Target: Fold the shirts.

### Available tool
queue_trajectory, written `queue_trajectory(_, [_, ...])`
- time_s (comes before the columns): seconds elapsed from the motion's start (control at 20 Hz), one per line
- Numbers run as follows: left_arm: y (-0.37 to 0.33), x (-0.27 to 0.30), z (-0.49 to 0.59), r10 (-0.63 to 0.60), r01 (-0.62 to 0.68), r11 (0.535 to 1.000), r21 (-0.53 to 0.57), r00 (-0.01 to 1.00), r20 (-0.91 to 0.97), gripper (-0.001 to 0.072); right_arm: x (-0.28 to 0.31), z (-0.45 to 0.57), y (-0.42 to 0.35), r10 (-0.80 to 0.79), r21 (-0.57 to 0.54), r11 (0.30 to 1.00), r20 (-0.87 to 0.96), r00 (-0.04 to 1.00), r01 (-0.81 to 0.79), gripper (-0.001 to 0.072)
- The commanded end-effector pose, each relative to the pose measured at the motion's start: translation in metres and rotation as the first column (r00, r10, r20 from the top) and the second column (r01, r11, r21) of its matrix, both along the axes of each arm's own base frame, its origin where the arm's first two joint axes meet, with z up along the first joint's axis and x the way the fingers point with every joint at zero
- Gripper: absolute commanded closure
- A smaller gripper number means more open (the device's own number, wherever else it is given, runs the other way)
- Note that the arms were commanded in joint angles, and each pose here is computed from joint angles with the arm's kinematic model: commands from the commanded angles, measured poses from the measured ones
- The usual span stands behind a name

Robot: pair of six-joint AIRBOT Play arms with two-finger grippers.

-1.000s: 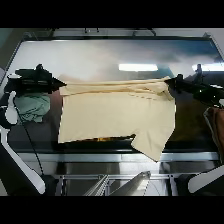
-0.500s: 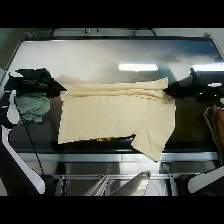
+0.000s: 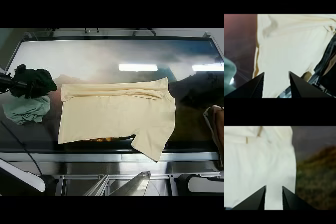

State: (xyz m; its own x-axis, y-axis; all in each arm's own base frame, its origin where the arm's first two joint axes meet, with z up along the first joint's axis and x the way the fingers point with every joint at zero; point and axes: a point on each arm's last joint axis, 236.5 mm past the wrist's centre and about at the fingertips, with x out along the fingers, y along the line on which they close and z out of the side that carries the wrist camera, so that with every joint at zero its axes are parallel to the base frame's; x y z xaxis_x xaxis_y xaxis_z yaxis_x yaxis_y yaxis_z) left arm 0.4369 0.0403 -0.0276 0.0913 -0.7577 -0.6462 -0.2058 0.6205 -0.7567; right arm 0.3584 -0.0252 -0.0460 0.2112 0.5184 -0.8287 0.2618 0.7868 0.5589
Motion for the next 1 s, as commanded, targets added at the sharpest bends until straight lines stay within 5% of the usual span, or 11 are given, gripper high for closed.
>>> queue_trajectory(0.0, [0.006, -0.052, -0.018, 0.061, -0.060, 0.997, 0.043, 0.998, -0.015, 0.0375, -0.095, -0.020, 0.033, -0.158, -0.001, 0.987, -0.226, 0.961, 0.162, 0.0370])
queue_trajectory(0.1, [0.004, -0.075, -0.033, 0.123, -0.121, 0.992, 0.038, 0.990, -0.061, 0.0374, -0.133, -0.036, 0.055, -0.228, -0.009, 0.972, -0.291, 0.929, 0.235, 0.0192])
queue_trajectory(0.4, [-0.019, -0.123, -0.055, 0.114, -0.125, 0.991, -0.043, 0.974, -0.194, 0.0374, -0.185, -0.082, 0.083, -0.316, -0.037, 0.945, -0.376, 0.871, 0.326, 0.0190])
queue_trajectory(0.6, [-0.024, -0.129, -0.064, 0.110, -0.120, 0.992, -0.044, 0.975, -0.193, 0.0374, -0.151, -0.087, 0.092, -0.372, 0.064, 0.913, -0.269, 0.888, 0.402, 0.0198])
queue_trajectory(0.75, [-0.023, -0.131, -0.075, 0.139, -0.146, 0.989, -0.022, 0.971, -0.197, 0.0374, -0.128, -0.085, 0.101, -0.387, 0.155, 0.893, -0.219, 0.896, 0.423, 0.0385])
queue_trajectory(0.85, [-0.026, -0.135, -0.082, 0.149, -0.156, 0.988, -0.017, 0.966, -0.210, 0.0374, -0.122, -0.084, 0.107, -0.363, 0.201, 0.894, -0.198, 0.910, 0.401, 0.0685])
queue_trajectory(0.95, [-0.028, -0.139, -0.086, 0.156, -0.163, 0.986, -0.015, 0.963, -0.222, 0.0374, -0.122, -0.083, 0.108, -0.355, 0.204, 0.898, -0.189, 0.915, 0.390, 0.0687])
